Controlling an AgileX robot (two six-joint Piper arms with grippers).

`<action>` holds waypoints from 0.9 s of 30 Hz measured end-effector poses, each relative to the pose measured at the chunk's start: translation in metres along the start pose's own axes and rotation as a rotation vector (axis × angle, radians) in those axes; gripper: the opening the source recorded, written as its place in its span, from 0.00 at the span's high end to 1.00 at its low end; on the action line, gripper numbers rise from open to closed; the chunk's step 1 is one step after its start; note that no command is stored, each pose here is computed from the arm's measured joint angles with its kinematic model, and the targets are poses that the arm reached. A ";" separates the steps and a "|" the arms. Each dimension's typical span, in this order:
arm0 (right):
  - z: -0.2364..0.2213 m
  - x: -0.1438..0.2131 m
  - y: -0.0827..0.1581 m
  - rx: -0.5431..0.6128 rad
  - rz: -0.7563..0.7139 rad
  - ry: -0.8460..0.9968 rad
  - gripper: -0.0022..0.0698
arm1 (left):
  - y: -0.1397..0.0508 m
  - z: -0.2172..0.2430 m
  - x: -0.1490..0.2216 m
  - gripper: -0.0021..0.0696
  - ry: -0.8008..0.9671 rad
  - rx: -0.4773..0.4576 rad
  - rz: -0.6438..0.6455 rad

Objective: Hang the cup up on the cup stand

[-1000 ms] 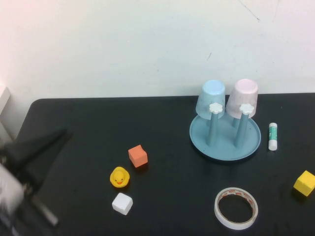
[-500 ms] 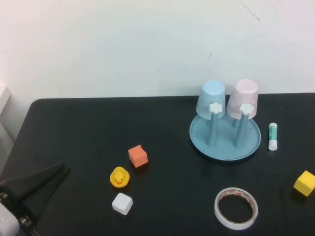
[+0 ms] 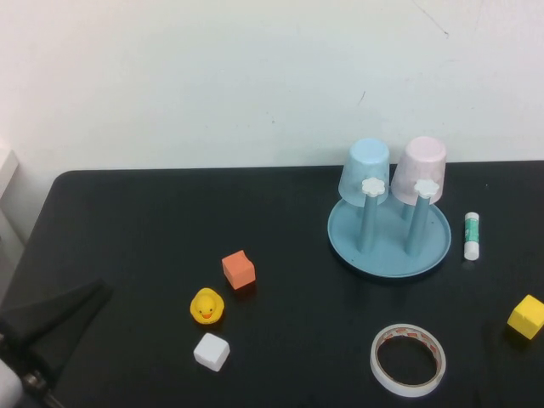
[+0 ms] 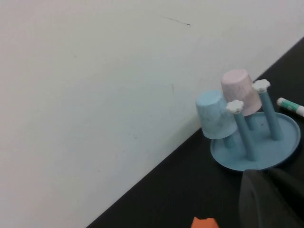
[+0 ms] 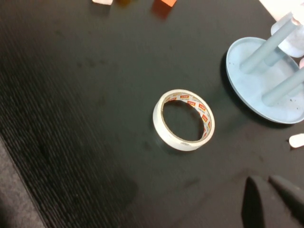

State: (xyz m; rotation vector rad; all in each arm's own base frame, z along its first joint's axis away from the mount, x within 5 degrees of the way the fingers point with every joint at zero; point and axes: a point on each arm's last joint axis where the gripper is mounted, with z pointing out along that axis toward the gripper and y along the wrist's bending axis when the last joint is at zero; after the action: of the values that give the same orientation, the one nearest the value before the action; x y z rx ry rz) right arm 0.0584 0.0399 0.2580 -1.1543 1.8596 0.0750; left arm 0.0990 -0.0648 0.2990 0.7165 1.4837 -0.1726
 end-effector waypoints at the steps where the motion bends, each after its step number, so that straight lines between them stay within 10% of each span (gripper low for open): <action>1: 0.000 0.000 0.000 0.000 0.000 0.000 0.97 | 0.002 -0.001 0.000 0.97 -0.003 -0.015 -0.001; 13: 0.000 0.000 0.000 0.000 0.000 -0.002 0.97 | 0.032 -0.055 0.013 0.97 -0.037 -0.490 0.024; 27: 0.000 0.000 0.000 0.000 0.001 -0.002 0.97 | 0.008 -0.071 0.084 0.97 0.006 -0.616 -0.021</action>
State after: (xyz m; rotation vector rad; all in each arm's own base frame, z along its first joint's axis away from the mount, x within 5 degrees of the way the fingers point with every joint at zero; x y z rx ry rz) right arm 0.0585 0.0401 0.2581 -1.1533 1.8579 0.0769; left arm 0.0529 0.0057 0.2273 0.2025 1.4430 0.2649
